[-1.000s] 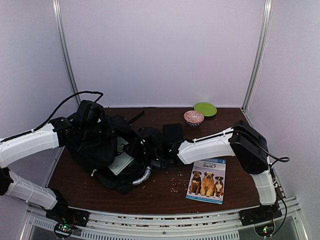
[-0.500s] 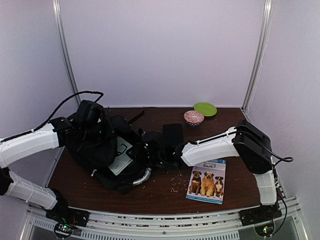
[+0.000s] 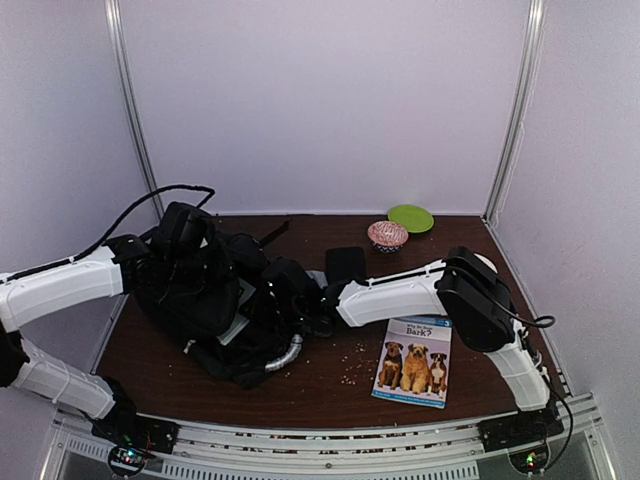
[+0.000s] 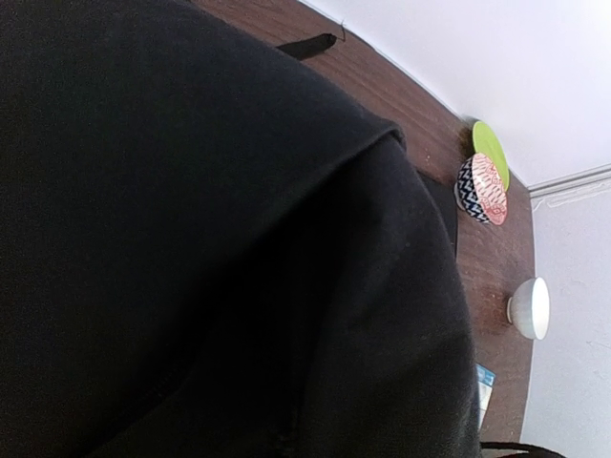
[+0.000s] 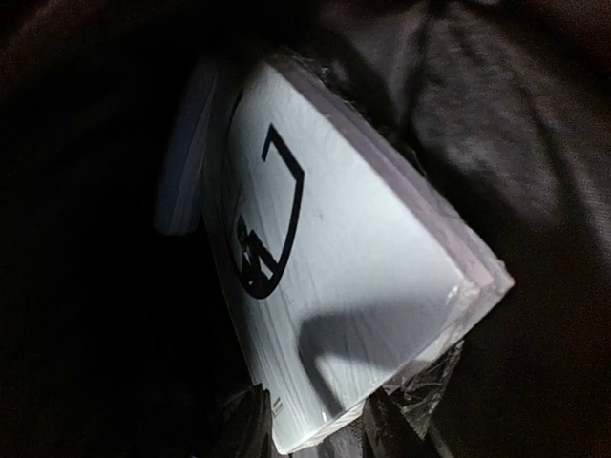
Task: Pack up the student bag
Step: Place the book in the student bag.
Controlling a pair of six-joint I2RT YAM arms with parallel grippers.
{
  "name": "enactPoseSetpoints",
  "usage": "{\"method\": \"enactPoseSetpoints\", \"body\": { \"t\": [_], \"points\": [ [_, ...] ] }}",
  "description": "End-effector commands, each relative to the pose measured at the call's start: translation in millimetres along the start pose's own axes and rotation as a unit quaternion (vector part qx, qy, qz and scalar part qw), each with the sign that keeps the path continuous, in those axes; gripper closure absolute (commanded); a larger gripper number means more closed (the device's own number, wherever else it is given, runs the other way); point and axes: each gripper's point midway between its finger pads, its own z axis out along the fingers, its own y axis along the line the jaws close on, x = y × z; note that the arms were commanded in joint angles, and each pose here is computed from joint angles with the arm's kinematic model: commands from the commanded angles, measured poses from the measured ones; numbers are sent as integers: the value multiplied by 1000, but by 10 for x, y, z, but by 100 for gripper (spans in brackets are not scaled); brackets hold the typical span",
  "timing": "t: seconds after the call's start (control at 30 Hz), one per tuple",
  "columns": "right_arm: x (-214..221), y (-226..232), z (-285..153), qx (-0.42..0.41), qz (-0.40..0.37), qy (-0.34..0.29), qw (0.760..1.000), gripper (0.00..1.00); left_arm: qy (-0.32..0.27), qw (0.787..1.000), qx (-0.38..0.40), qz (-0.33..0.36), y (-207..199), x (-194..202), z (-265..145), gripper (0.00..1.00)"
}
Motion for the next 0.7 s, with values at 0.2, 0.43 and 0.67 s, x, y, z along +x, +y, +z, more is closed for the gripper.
{"method": "enactPoseSetpoints", "body": {
  "t": [0.2,0.43,0.67],
  "points": [
    [28,324,233,-60,-29,48,997,58,18,991,130,4,-660,61,-151,100],
    [-146,610,-363,-98,-67,11,993,46,-14,995,96,12,-482,-57,-200,100],
    [-143,828,-999,-131,-94,11,987,40,-44,996,75,10,-343,-261,-285,100]
  ]
}}
